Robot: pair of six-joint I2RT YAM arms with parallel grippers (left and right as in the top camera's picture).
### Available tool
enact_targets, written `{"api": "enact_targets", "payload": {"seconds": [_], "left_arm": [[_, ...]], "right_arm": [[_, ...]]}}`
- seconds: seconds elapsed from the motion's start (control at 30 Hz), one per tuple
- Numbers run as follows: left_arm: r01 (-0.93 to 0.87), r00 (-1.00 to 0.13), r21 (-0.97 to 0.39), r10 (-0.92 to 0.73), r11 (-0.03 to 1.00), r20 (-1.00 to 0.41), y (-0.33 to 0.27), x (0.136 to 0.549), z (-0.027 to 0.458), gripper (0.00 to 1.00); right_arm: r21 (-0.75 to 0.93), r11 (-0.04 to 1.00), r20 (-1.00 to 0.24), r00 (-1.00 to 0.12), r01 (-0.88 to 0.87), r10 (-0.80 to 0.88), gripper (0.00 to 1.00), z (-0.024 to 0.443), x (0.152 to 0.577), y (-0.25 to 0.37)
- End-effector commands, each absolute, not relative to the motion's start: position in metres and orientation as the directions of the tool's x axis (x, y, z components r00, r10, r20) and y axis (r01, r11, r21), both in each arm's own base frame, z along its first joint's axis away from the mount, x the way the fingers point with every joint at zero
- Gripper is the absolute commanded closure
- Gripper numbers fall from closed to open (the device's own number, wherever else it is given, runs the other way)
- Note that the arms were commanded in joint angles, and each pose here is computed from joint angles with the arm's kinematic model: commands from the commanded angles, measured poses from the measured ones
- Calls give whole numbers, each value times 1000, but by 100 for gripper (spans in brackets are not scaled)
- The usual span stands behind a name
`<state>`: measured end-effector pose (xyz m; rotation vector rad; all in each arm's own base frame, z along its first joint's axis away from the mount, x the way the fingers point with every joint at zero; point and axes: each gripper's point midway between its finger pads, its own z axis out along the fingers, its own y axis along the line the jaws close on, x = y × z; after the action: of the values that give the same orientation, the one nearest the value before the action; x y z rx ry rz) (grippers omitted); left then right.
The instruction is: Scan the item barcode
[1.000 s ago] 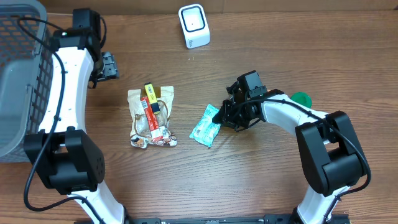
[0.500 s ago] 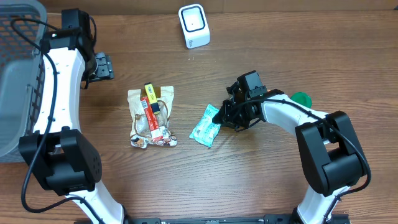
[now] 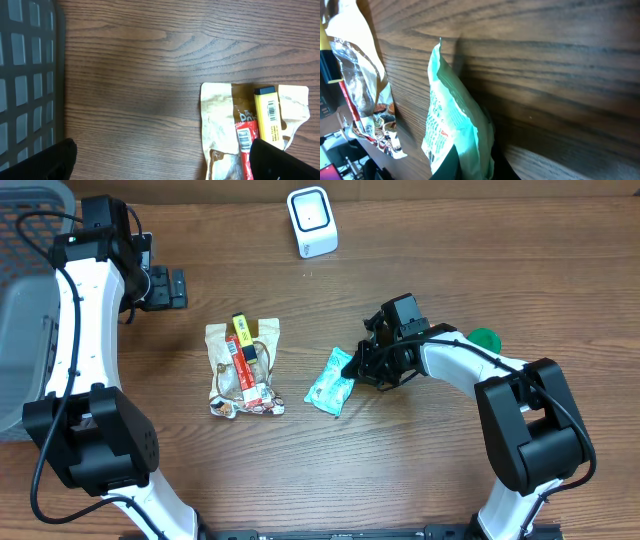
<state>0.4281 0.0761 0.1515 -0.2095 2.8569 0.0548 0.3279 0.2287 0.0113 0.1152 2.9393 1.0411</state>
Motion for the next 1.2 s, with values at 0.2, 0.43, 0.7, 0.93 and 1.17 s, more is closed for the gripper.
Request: {"api": "enact_targets", "payload": {"seconds": [0.2, 0.43, 0.7, 0.93, 1.17], "left_arm": [[-128, -947, 5, -120, 992, -297, 74, 431, 159, 0], [-128, -947, 5, -120, 992, -297, 74, 431, 159, 0], [-128, -947, 5, -120, 992, -297, 74, 431, 159, 0], [-127, -947, 5, -120, 992, -297, 74, 431, 159, 0], [-128, -947, 5, -120, 992, -297, 74, 431, 159, 0]], "right_arm": [[629, 762, -184, -982, -155, -48, 96, 63, 347, 232], [507, 797, -390, -912, -328, -127, 96, 141, 359, 217], [325, 861, -558, -815, -390, -158, 96, 211, 370, 189], [242, 870, -686, -710, -430, -160, 97, 291, 389, 181], [103, 917, -785, -597, -386, -164, 97, 384, 389, 155]]}}
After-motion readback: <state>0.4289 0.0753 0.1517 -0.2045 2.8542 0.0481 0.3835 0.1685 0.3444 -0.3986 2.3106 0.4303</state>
